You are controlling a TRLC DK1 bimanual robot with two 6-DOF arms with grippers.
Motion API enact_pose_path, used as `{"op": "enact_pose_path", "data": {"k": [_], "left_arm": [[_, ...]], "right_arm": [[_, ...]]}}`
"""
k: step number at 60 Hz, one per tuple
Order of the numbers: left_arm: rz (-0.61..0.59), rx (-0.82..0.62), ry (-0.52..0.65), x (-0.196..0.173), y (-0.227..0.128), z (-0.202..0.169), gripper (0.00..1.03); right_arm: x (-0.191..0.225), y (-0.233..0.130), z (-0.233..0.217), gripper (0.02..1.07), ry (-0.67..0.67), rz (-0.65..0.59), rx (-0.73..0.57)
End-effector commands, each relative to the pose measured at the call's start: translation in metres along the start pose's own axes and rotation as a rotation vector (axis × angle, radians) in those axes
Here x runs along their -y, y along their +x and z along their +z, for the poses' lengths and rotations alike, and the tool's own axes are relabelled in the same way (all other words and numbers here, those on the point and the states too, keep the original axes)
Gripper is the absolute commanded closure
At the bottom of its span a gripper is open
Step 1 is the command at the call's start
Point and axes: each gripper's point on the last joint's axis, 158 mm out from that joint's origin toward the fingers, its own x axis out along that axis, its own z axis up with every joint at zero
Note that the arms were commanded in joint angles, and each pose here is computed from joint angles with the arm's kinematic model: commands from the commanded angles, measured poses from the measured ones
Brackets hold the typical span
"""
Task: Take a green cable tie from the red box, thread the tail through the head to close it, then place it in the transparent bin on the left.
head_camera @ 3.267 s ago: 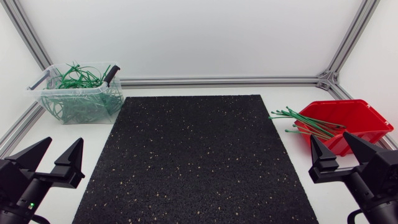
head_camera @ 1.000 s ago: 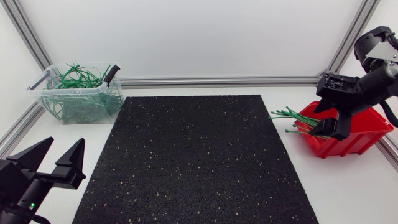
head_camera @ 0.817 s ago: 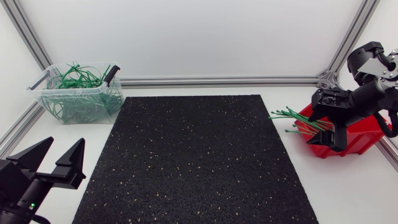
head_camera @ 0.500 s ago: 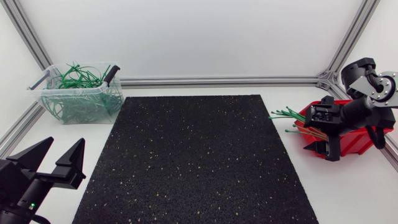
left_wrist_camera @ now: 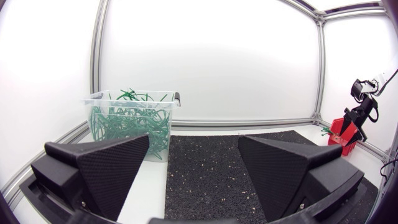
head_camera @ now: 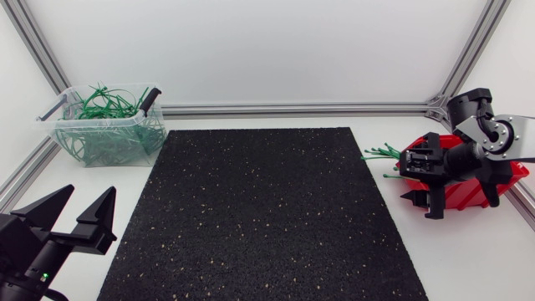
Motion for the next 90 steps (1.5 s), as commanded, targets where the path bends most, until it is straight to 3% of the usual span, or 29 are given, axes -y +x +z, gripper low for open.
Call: {"op": "enact_pose_path", "data": {"k": [1,14,32,47,53,72,90], "left_arm": [[-0.008,-0.071,-0.028,0.001,0.002,-0.027,0.03],[-0.011,-0.073,-0.027,0.002,0.002,-0.028,0.03],[-0.011,-0.071,-0.027,0.002,0.002,-0.027,0.03],[-0.002,-0.068,-0.028,0.0,0.002,-0.026,0.03],[-0.002,-0.068,-0.026,0.0,0.002,-0.026,0.03],[-0.002,-0.069,-0.028,0.0,0.002,-0.027,0.03],[-0.004,-0.069,-0.028,0.0,0.002,-0.027,0.03]], "right_arm": [[-0.011,0.01,0.0,0.43,-0.036,0.02,-0.005],[-0.003,0.018,0.0,0.45,-0.047,-0.019,-0.019],[0.007,0.02,0.001,0.83,-0.061,-0.083,-0.025],[0.008,0.021,0.002,0.86,-0.076,-0.111,-0.032],[0.01,0.02,0.002,0.98,-0.08,-0.121,-0.037],[0.017,-0.005,0.012,1.01,-0.1,-0.196,-0.024],[0.019,-0.057,0.022,1.01,-0.094,-0.252,0.017]]}}
